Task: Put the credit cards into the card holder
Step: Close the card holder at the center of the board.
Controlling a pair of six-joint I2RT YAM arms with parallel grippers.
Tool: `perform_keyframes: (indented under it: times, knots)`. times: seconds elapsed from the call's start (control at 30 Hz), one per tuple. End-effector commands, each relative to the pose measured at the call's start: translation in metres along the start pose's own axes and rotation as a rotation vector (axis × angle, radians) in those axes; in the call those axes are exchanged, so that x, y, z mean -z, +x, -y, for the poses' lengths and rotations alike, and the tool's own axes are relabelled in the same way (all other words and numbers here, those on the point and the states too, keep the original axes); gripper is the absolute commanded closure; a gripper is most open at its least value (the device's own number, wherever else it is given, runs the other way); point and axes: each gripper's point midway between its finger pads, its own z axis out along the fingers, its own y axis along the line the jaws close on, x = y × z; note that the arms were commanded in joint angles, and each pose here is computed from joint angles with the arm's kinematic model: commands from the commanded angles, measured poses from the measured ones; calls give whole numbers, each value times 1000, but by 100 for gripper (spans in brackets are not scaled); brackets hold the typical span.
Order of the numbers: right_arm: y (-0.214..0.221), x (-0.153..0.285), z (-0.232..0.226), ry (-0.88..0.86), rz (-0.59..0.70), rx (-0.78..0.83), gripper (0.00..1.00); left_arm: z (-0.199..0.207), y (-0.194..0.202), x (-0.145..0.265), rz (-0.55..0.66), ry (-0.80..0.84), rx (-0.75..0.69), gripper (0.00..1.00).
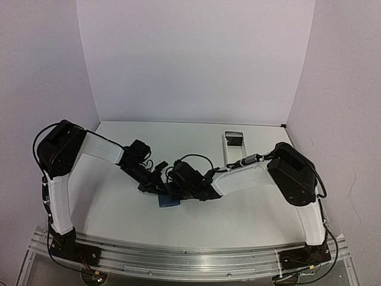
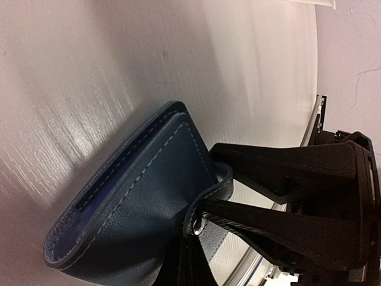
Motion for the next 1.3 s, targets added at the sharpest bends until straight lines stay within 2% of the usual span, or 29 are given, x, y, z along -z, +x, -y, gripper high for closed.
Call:
perform_keyframes:
  times: [0.0,0.1,0.17,0.3,0.4,0.57,0.77,1.03,1.17,1.23,1.27]
  knots:
    - [145,-17,64,201,-401,147,77,-41,29,-9,-76,-173,118,100]
    - [136,-14,57,185,-382,148,78,-42,26,-9,-68,-178,84,100]
    - [128,-12,49,163,-368,149,77,-42,15,-8,-50,-193,8,100]
    - [105,-2,37,104,-330,101,67,-49,7,-8,-74,-238,-130,100]
    - [66,13,35,73,-249,50,56,-49,1,-7,-78,-249,-218,100]
    - [-9,41,25,2,-100,0,52,-43,-12,-8,-92,-237,-327,100]
    - [-56,74,23,-36,12,-37,49,-43,-15,-12,-131,-209,-294,100]
    - [-60,94,44,6,51,-73,47,-36,-24,-13,-122,-190,-319,100]
    - [-62,98,48,15,62,-80,44,-30,-25,-11,-116,-167,-282,100]
    - [-62,100,49,17,66,-82,44,-22,-27,-10,-99,-138,-266,97]
    - [-62,100,49,17,66,-82,44,-19,-28,-9,-93,-127,-266,92]
